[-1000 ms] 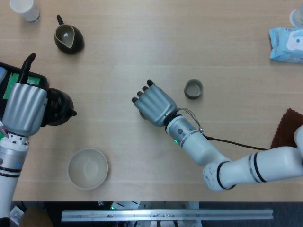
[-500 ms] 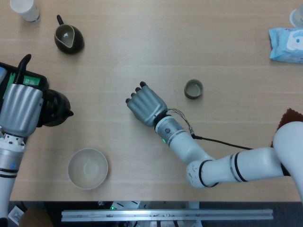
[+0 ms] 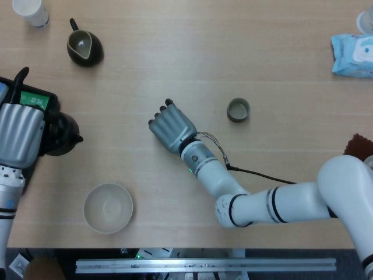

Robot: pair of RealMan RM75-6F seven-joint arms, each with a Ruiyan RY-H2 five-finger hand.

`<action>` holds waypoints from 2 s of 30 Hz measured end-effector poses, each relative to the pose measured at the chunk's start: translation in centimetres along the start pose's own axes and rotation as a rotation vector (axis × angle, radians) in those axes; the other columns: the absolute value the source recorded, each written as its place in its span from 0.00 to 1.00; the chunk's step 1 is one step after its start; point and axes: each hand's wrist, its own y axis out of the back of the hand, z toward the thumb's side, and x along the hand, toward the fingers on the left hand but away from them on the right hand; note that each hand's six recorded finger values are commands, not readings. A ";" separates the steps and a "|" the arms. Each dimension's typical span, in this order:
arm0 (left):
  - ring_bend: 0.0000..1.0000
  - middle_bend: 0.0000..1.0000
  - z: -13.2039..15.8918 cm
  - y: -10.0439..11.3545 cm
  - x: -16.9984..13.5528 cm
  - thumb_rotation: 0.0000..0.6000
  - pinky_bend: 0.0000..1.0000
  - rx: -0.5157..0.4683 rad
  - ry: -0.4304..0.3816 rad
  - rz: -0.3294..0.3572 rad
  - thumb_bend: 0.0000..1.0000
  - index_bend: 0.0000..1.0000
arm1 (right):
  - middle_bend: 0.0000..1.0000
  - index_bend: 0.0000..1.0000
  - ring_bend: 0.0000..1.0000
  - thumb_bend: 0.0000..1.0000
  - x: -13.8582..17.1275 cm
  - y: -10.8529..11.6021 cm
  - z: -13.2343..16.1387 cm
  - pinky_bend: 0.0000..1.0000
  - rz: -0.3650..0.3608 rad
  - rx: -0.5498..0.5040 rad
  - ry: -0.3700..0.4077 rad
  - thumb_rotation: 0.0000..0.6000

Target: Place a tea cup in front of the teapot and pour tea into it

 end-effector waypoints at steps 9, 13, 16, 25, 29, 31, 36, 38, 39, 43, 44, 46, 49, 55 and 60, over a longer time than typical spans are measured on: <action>0.85 1.00 -0.3 -0.3 -0.1 0.90 0.06 -0.002 0.006 -0.007 0.33 0.99 | 0.29 0.29 0.18 0.25 -0.3 0.3 0.5 0.15 -0.002 0.020 0.000 1.00; 0.85 1.00 -0.3 -0.4 -0.1 0.89 0.06 -0.005 0.005 -0.008 0.33 0.99 | 0.26 0.25 0.16 0.24 -0.3 0.2 0.3 0.13 0.001 0.029 -0.001 1.00; 0.85 1.00 -0.2 -0.4 -0.1 0.90 0.06 -0.006 0.004 -0.009 0.33 0.99 | 0.25 0.24 0.15 0.24 -0.3 0.2 0.2 0.12 0.004 0.032 0.000 1.00; 0.85 1.00 -0.1 -0.3 0.1 0.90 0.06 -0.008 -0.003 -0.007 0.33 0.99 | 0.18 0.14 0.09 0.24 0.5 0.9 -0.3 0.09 -0.002 0.013 0.026 1.00; 0.85 1.00 0.1 -0.2 0.2 0.89 0.06 -0.007 -0.010 -0.006 0.33 0.99 | 0.17 0.14 0.08 0.24 1.5 1.8 -1.5 0.09 -0.026 0.012 0.039 1.00; 0.85 1.00 0.2 -0.3 0.4 0.90 0.06 -0.009 -0.014 -0.007 0.33 0.99 | 0.17 0.14 0.08 0.24 2.3 2.5 -2.8 0.09 -0.049 0.011 0.042 1.00; 0.85 1.00 0.8 -0.4 0.8 0.89 0.06 -0.014 -0.026 -0.009 0.33 0.99 | 0.17 0.14 0.08 0.24 5.0 3.4 -6.7 0.09 -0.108 -0.016 0.025 1.00; 0.85 1.00 1.0 -0.6 1.0 0.89 0.06 -0.018 -0.027 -0.015 0.33 0.99 | 0.17 0.14 0.08 0.24 6.3 3.5 -8.9 0.09 -0.127 -0.023 0.002 1.00; 0.85 1.00 1.1 -0.7 1.2 0.90 0.06 -0.020 -0.027 -0.018 0.33 0.99 | 0.17 0.14 0.08 0.24 6.9 3.4 -9.8 0.09 -0.133 -0.028 -0.010 1.00; 0.85 1.00 1.7 -1.1 1.8 0.89 0.06 -0.034 -0.031 -0.029 0.33 0.99 | 0.18 0.14 0.08 0.23 10.0 2.9 -14.3 0.09 -0.155 -0.071 -0.074 1.00; 0.85 1.00 1.8 -1.1 1.9 0.89 0.06 -0.038 -0.031 -0.032 0.33 0.99 | 0.18 0.14 0.08 0.23 10.6 2.8 -15.2 0.09 -0.158 -0.085 -0.087 1.00; 0.85 1.00 2.1 -1.3 2.3 0.89 0.06 -0.043 -0.035 -0.038 0.33 0.99 | 0.18 0.14 0.08 0.23 12.3 2.2 -17.3 0.09 -0.166 -0.114 -0.119 1.00; 0.85 1.00 2.7 -1.7 2.8 0.90 0.06 -0.044 -0.044 -0.045 0.33 0.99 | 0.18 0.14 0.08 0.23 14.5 1.0 -19.8 0.09 -0.172 -0.132 -0.158 1.00; 0.85 1.00 3.9 -2.6 3.7 0.90 0.06 -0.040 -0.062 -0.058 0.33 0.99 | 0.18 0.15 0.08 0.23 18.5 -1.7 -23.4 0.09 -0.165 -0.134 -0.218 1.00; 0.85 1.00 4.9 -3.7 4.5 0.91 0.06 -0.029 -0.066 -0.068 0.33 0.99 | 0.18 0.15 0.08 0.23 20.9 -3.2 -25.2 0.09 -0.166 -0.149 -0.254 1.00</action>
